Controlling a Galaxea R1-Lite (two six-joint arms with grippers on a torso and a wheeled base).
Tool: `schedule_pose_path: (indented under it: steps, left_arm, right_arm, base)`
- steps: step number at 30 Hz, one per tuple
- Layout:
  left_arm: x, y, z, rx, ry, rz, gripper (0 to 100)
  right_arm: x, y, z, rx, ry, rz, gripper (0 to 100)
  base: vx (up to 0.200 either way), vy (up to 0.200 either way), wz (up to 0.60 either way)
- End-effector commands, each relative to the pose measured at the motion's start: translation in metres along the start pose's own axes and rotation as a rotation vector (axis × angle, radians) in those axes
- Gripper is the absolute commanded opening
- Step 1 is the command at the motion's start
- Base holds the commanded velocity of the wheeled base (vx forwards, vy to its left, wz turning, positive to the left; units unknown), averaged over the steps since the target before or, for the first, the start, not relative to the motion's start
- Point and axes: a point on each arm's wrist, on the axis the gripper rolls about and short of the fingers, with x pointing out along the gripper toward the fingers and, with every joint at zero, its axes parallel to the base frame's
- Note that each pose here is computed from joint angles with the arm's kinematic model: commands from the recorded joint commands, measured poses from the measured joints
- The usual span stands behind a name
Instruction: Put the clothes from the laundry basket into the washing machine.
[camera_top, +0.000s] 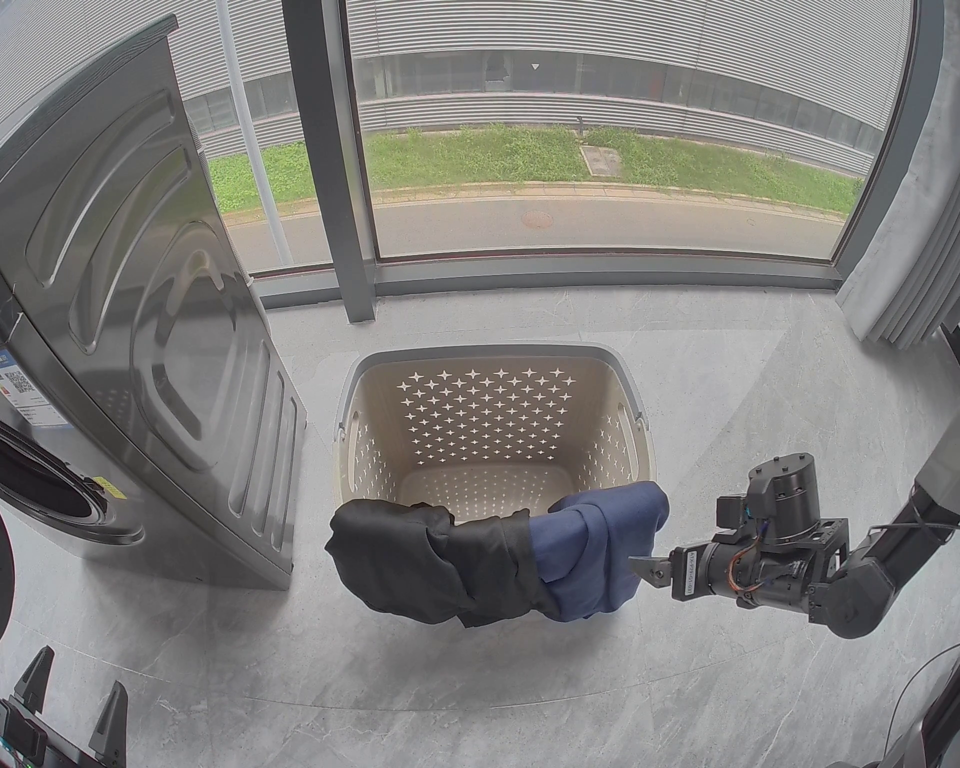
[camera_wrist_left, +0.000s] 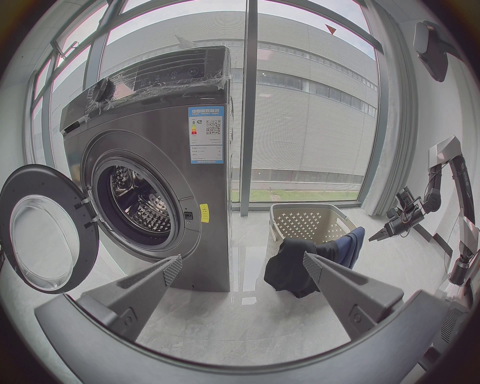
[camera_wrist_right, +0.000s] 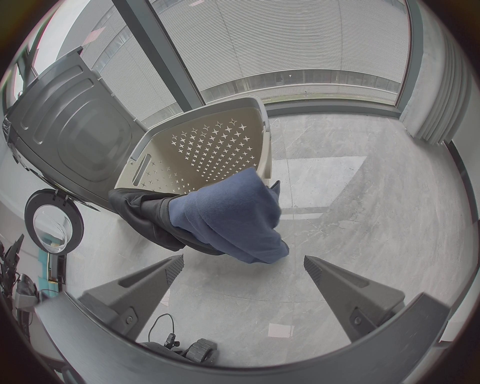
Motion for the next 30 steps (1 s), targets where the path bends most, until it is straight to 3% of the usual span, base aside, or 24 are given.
schedule_pose_path:
  steps: [1,12,19,22,30]
  left_arm:
    - [0.000,0.000,-0.004,-0.001,0.007,0.000,100]
    - [0.000,0.000,-0.004,0.001,0.007,0.000,100]
    - [0.000,0.000,-0.004,0.001,0.005,0.000,100]
    - [0.000,0.000,-0.004,0.001,0.007,0.000,100]
    - [0.000,0.000,-0.004,-0.001,0.007,0.000,100]
  right_arm:
    - [0.021,0.005,-0.002,0.010,0.023,0.006,100]
    - [0.047,0.017,-0.003,0.000,0.035,0.027,100]
    - [0.062,0.017,-0.008,0.000,0.052,0.017,100]
    - [0.074,0.017,-0.002,0.012,0.005,0.015,100]
    - [0.088,0.016,-0.002,0.028,-0.004,0.013,100]
  base:
    - [0.000,0.000,0.00]
    - [0.000,0.000,0.00]
    - [0.000,0.000,0.00]
    - [0.000,0.000,0.00]
    - [0.000,0.000,0.00]
